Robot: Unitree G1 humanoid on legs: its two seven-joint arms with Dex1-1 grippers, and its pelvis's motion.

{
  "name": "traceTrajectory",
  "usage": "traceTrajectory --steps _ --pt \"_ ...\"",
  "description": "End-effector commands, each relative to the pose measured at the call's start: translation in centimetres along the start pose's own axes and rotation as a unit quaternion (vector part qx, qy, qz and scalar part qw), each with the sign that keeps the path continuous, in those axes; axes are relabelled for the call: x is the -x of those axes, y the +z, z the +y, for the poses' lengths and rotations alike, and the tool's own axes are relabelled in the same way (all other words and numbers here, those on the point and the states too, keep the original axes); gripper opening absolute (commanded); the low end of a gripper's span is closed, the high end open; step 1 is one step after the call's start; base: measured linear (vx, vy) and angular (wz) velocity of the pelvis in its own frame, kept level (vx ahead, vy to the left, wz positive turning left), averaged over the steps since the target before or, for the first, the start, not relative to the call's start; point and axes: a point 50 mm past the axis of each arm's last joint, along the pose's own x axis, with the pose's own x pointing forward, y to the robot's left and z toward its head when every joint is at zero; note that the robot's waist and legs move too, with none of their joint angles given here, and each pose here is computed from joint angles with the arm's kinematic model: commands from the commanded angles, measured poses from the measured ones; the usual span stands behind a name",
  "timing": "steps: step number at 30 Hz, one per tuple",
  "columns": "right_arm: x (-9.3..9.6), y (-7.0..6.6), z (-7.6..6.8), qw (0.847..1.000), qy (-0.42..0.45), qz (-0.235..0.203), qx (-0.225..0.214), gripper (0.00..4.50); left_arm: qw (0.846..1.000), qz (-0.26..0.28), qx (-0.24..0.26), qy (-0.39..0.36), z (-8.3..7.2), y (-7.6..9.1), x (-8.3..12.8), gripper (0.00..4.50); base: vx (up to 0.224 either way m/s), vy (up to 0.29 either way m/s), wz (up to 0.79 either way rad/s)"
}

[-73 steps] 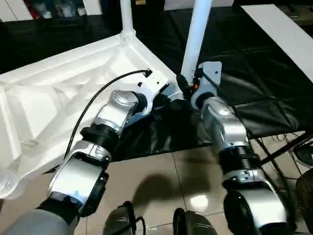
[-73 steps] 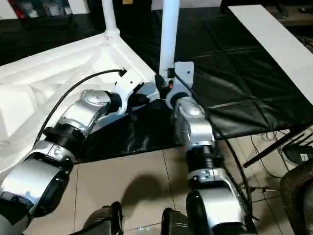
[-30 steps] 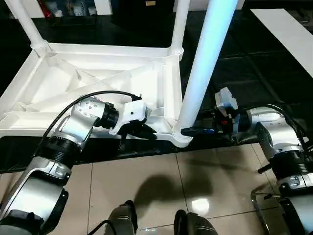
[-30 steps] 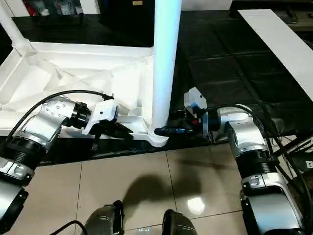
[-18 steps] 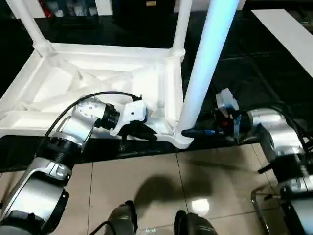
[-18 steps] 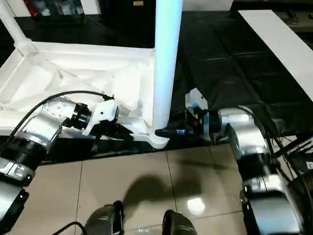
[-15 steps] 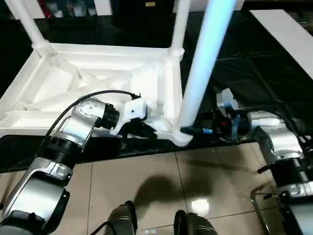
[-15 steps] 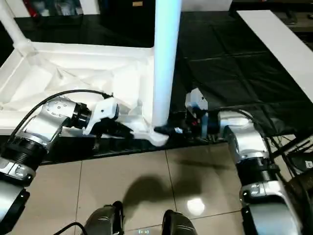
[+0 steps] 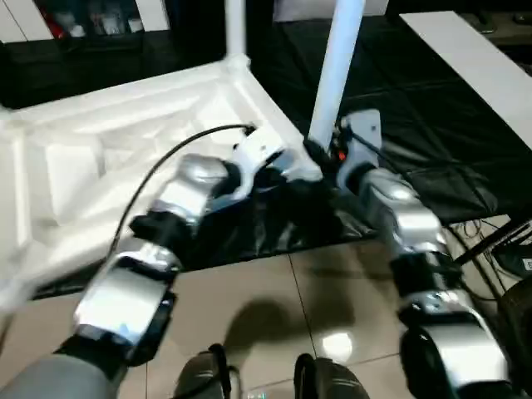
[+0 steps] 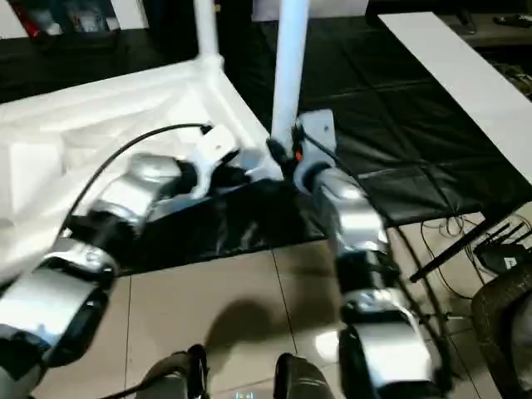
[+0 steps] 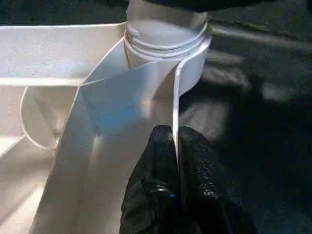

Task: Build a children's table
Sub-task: Rotate leg to tighten

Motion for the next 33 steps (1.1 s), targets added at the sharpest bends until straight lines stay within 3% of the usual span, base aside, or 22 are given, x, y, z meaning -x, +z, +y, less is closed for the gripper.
traceTrajectory --steps 1,4,7,10,11,18,21,23,24,27,28,30,33 --pt "-0.6 -2.3 4.7 0.995 0.070 0.042 -0.049 2.61 0.998 -0.067 -0.001 0.020 -1.0 4.2 -1.1 0.00 0.000 0.000 0.00" --pt "-0.7 -2.2 4.9 0.996 0.074 0.036 -0.043 2.97 0.998 -0.067 0.000 0.021 -1.2 4.3 -1.2 0.00 0.000 0.000 0.00" --pt "-0.4 -1.6 3.9 0.998 0.067 0.003 -0.006 3.15 0.998 -0.063 -0.002 0.026 -0.7 3.5 -0.9 0.00 0.000 0.000 0.00" --pt "0.0 -1.3 2.2 0.997 0.064 -0.022 0.039 3.27 0.998 -0.057 -0.014 0.019 -0.2 2.5 -0.4 0.00 0.000 0.000 0.00" --pt "0.4 -1.2 1.4 0.995 0.076 -0.030 0.056 3.49 0.998 -0.054 -0.021 0.011 -0.1 2.0 0.0 0.00 0.000 0.000 0.00" --pt "2.3 -0.4 -1.9 0.981 0.154 -0.045 0.111 3.96 0.998 -0.030 -0.053 -0.030 0.6 -0.9 1.6 0.00 0.000 0.000 0.00" --pt "4.0 0.1 -3.7 0.963 0.220 -0.041 0.148 4.14 0.996 -0.009 -0.067 -0.052 1.1 -2.5 2.8 0.00 0.000 0.000 0.00" --pt "4.7 0.2 -4.0 0.952 0.257 -0.035 0.162 4.33 0.994 -0.007 -0.077 -0.073 1.0 -2.9 3.3 0.00 0.000 0.000 0.00" --pt "4.7 0.2 -4.0 0.952 0.257 -0.035 0.162 4.38 0.994 -0.007 -0.077 -0.073 1.0 -2.9 3.3 0.00 0.000 0.000 0.00" --pt "5.9 0.3 -4.4 0.924 0.335 -0.015 0.184 4.38 0.983 -0.012 -0.116 -0.141 0.4 -3.7 4.5 0.00 0.000 0.000 0.00" --pt "5.9 0.3 -4.4 0.924 0.335 -0.015 0.184 4.38 0.983 -0.012 -0.116 -0.141 0.4 -3.7 4.5 0.00 0.000 0.000 0.00" --pt "6.4 0.0 -4.3 0.902 0.387 0.008 0.191 4.38 0.972 -0.008 -0.131 -0.197 -0.1 -4.3 5.5 0.00 0.000 0.000 0.00" --pt "6.5 0.0 -4.3 0.893 0.412 0.019 0.180 4.38 0.963 -0.009 -0.138 -0.230 -0.5 -4.5 6.1 0.00 0.000 0.000 0.00"
